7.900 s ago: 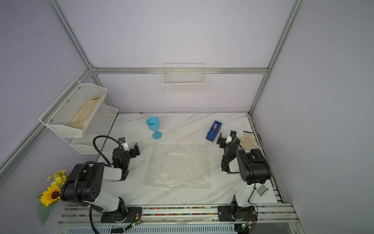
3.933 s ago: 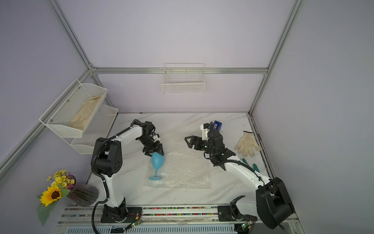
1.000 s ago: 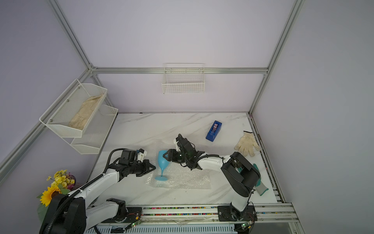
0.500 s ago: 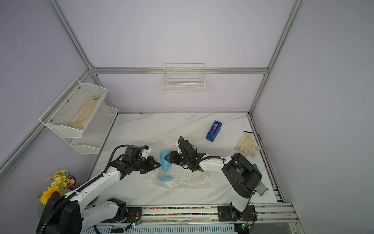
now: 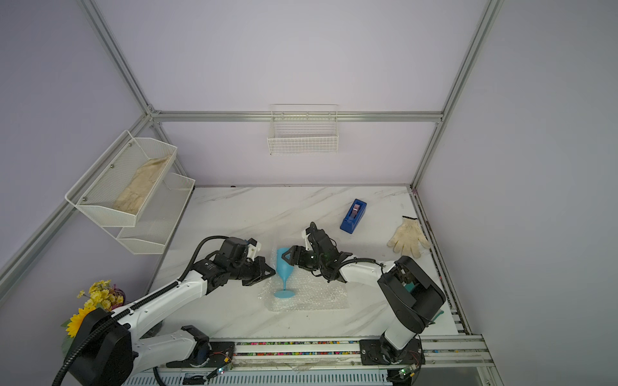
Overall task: Wrap wine glasses in bubble wrap
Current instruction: Wrap the wine glass in bubble wrap.
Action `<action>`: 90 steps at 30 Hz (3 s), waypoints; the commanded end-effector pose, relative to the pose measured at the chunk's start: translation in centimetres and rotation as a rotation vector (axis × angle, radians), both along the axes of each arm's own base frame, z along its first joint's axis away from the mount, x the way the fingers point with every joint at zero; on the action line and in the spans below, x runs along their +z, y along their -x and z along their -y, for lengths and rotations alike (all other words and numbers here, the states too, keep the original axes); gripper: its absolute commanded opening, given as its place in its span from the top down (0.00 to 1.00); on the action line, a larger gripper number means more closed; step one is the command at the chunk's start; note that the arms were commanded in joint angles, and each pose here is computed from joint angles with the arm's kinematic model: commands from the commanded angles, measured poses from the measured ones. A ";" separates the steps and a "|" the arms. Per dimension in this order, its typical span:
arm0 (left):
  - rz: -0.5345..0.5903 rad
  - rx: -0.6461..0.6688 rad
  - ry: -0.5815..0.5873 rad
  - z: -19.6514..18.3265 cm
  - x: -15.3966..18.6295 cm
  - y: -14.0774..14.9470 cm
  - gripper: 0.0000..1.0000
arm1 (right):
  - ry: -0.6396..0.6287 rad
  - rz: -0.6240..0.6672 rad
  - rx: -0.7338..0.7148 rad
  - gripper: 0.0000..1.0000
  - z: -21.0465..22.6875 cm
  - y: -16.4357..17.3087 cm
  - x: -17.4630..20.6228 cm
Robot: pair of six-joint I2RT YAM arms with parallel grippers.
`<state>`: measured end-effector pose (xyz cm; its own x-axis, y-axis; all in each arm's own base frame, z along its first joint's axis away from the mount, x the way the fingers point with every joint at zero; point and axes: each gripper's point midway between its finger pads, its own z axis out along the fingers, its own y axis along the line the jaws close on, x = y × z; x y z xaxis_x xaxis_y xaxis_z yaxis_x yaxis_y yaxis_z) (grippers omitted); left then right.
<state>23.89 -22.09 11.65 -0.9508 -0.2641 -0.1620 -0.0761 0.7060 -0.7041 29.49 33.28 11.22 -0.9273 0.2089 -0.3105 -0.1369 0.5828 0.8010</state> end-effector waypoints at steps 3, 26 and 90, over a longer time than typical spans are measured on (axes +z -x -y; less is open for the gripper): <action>0.085 0.029 0.075 3.0 4.2 -2.4 0.92 | -0.046 0.016 -0.004 0.30 0.8 0.1 1.5; 0.113 -0.013 0.147 8.6 4.8 -3.7 0.92 | 0.043 0.037 0.000 0.35 2.3 -0.7 1.5; 0.290 -0.067 -0.088 3.8 3.9 -7.0 0.00 | 0.205 -0.067 -0.122 1.00 6.6 0.4 -6.3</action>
<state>28.65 -25.05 12.87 -0.9195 -0.1749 -0.3520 0.0837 0.7879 -0.6101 28.86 26.59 5.59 -0.9231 0.2317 -0.3070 -0.0254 0.7597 0.6498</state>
